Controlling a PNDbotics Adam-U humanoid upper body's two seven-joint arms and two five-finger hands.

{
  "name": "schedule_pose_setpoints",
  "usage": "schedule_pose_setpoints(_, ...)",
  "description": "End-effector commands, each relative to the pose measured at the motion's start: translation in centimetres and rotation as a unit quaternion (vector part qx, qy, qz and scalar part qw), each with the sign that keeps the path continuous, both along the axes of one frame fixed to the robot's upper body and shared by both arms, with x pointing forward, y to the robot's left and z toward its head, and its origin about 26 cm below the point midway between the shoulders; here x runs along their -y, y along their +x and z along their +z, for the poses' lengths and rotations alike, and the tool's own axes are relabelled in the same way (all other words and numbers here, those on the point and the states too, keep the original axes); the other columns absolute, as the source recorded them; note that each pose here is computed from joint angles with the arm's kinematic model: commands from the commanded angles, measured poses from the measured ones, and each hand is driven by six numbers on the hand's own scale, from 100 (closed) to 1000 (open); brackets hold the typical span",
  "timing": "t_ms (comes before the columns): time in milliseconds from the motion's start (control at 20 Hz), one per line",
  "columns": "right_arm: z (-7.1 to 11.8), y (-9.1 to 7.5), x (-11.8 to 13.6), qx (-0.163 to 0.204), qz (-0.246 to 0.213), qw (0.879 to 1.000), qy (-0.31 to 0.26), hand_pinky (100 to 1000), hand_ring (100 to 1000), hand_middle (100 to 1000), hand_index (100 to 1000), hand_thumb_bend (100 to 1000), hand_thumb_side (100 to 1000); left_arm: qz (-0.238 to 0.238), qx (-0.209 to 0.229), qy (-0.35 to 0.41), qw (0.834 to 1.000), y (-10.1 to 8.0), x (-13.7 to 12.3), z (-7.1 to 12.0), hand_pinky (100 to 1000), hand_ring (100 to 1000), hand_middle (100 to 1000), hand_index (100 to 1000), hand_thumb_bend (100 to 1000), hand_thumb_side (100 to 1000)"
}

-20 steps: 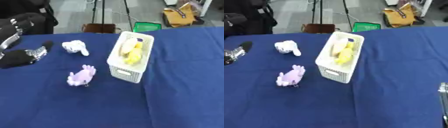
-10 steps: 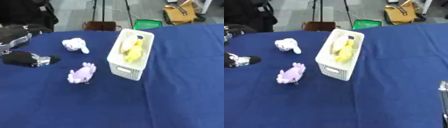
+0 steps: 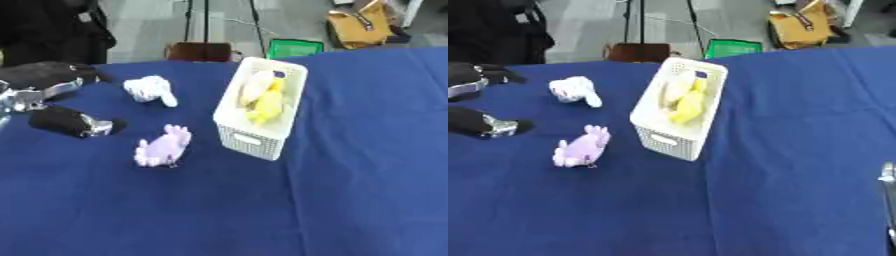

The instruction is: Pick up objects on the table and place them in the box.

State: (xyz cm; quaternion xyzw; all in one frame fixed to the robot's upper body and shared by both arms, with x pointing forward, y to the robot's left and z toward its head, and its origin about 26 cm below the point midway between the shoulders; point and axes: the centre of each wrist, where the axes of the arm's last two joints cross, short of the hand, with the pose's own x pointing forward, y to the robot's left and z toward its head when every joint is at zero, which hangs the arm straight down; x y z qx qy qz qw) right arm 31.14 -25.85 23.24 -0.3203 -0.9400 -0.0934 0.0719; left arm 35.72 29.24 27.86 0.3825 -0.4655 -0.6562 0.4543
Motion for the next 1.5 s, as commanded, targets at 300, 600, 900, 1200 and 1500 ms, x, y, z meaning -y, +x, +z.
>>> schedule_pose_setpoints(300,0.6,-0.2,-0.4,0.01,0.014,1.0,-0.001,817,771,659,744,100,938,0.008,-0.034,0.011,0.999,1.8,1.1,-0.6,868,914,925,982,433,768)
schedule_pose_setpoints(600,0.5,-0.3,-0.4,0.007,0.017,1.0,-0.001,817,772,659,742,100,934,0.017,-0.057,0.045,0.997,3.3,1.7,-1.7,876,918,938,1000,495,783)
schedule_pose_setpoints(900,0.4,-0.3,-0.6,0.005,0.023,1.0,-0.002,817,772,659,741,100,934,0.015,-0.073,0.078,0.994,4.4,2.8,-3.0,874,909,933,994,715,806)
schedule_pose_setpoints(1200,0.3,-0.3,-0.7,0.002,0.028,1.0,-0.002,817,772,658,740,100,932,0.014,-0.078,0.071,0.994,4.9,3.4,-3.5,869,906,928,981,726,820)
schedule_pose_setpoints(1500,0.3,-0.3,-0.7,0.002,0.032,0.999,-0.001,817,772,659,741,100,933,0.014,-0.102,0.055,0.993,5.5,4.1,-4.7,865,902,923,976,708,813)
